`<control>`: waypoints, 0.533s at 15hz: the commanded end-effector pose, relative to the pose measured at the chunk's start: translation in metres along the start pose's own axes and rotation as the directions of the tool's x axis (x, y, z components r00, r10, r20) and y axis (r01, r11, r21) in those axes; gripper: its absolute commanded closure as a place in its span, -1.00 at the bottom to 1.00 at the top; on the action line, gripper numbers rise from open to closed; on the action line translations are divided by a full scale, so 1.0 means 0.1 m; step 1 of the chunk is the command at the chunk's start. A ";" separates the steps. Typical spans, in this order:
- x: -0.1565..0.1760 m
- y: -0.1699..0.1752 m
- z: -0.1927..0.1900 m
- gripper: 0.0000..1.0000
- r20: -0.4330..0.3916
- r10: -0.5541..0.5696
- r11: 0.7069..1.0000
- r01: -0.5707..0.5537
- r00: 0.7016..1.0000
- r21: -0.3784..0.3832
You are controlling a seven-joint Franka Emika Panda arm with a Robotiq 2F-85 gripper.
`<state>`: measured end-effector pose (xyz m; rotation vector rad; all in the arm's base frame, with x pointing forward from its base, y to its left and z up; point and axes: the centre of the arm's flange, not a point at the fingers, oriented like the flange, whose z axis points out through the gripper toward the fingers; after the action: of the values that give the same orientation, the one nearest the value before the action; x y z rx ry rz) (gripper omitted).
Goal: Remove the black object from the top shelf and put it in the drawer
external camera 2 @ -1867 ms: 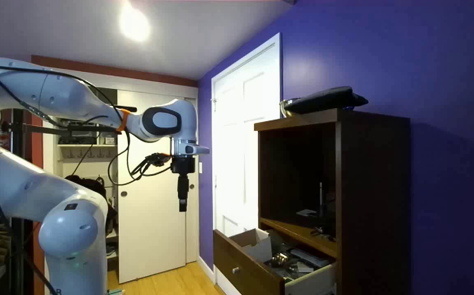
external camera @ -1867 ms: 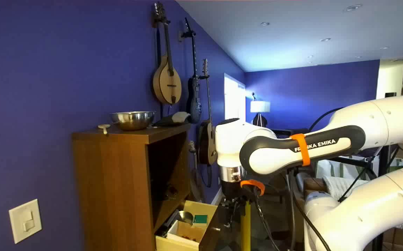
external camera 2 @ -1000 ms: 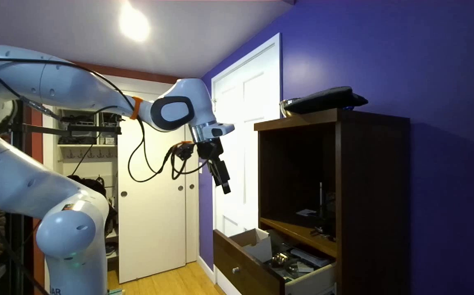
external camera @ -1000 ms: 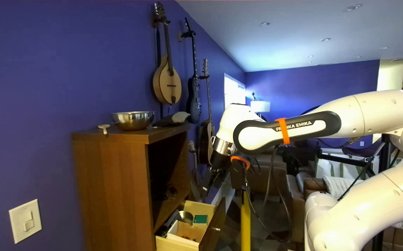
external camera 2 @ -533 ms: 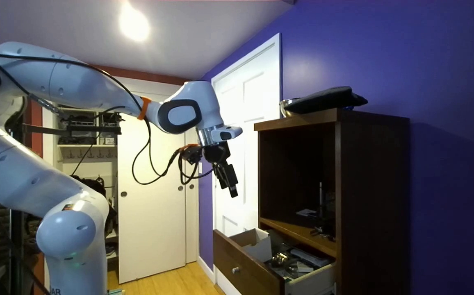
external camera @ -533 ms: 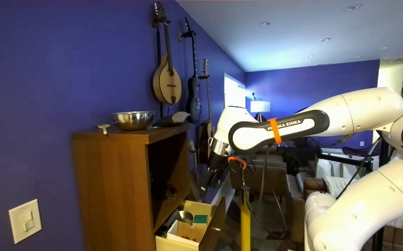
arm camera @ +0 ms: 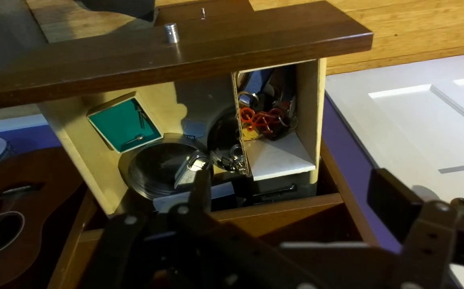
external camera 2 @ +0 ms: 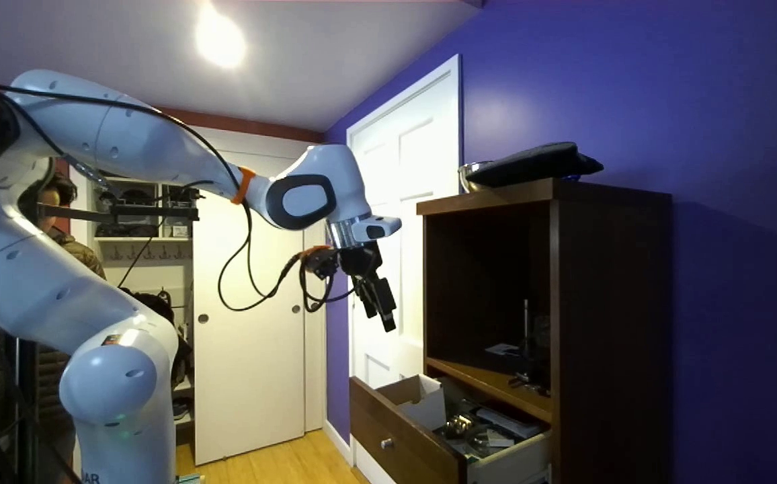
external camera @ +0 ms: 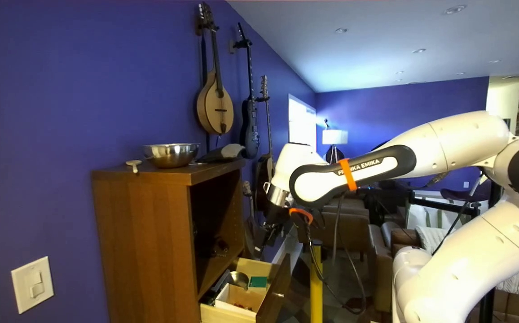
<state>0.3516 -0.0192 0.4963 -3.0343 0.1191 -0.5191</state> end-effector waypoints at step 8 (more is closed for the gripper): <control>1.11 0.69 1.19 -1.00 -0.176 -0.142 0.989 0.135 0.974 -0.051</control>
<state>0.4501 -0.0609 0.4074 -3.0716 -0.0800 -0.6510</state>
